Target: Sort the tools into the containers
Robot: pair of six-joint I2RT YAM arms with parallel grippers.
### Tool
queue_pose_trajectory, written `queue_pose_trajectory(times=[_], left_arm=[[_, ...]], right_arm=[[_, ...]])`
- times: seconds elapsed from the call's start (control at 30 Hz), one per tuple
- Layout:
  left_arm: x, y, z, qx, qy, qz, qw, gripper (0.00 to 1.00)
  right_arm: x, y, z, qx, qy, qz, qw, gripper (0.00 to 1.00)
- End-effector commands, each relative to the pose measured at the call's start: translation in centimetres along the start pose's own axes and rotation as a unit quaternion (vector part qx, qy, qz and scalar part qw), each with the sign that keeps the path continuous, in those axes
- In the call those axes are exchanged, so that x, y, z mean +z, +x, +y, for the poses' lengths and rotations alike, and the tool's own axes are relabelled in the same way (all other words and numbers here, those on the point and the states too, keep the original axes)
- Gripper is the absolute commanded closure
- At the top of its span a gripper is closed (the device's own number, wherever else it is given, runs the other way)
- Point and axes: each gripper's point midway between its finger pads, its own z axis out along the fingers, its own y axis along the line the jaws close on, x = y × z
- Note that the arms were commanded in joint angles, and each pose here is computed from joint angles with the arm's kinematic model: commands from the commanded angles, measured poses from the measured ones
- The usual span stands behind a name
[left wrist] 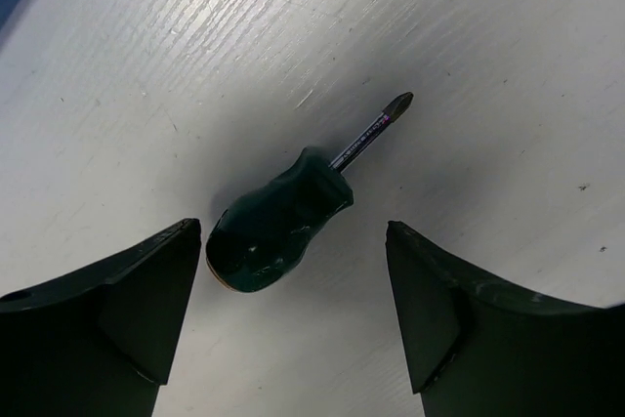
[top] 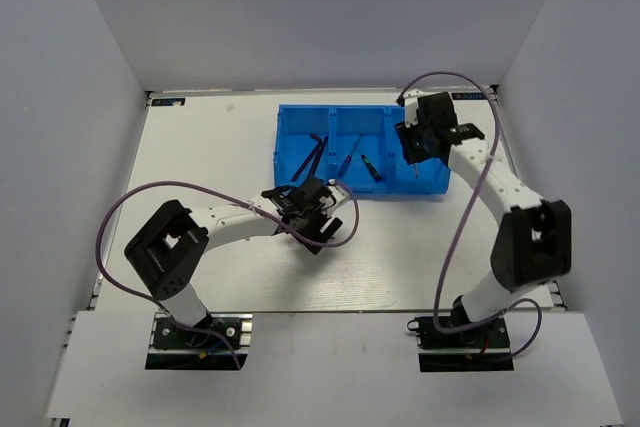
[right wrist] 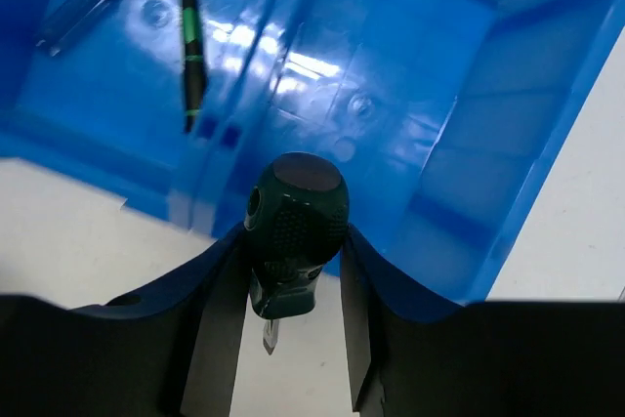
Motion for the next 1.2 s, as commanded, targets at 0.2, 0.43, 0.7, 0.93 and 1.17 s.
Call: queue_pose_trajectory(times=[0.2,0.43,0.7,0.93,1.17], left_arm=[[-0.8,-1.5,0.6,0.058,0.001,-0.001,0.998,0.12],[0.4,-0.7,0.8,0.075,-0.002,0.024,0.997,0.13],[1.5,-0.9,0.9,0.097,-0.009,0.038,0.994,0.75],[-4.1,-11.7,-4.7,0.085,0.102,-0.092,0.987,1.0],[-7.7,-24.2,-6.9,0.027,0.164,-0.243,0.956,1.0]], right_arm=[[3.3,-3.0,-2.6,0.054,-0.045,0.036,0.997,0.21],[-0.4,-4.5,-1.6,0.089,-0.102,-0.023,0.991,0.19],[-4.0,-1.0,-0.9,0.136,-0.125,-0.027,0.982,0.2],[-6.7,2.5,-3.6,0.12,-0.066,-0.054,0.989,1.0],[-6.7,8.8,-7.5,0.21,0.046,-0.01,0.977,1.0]])
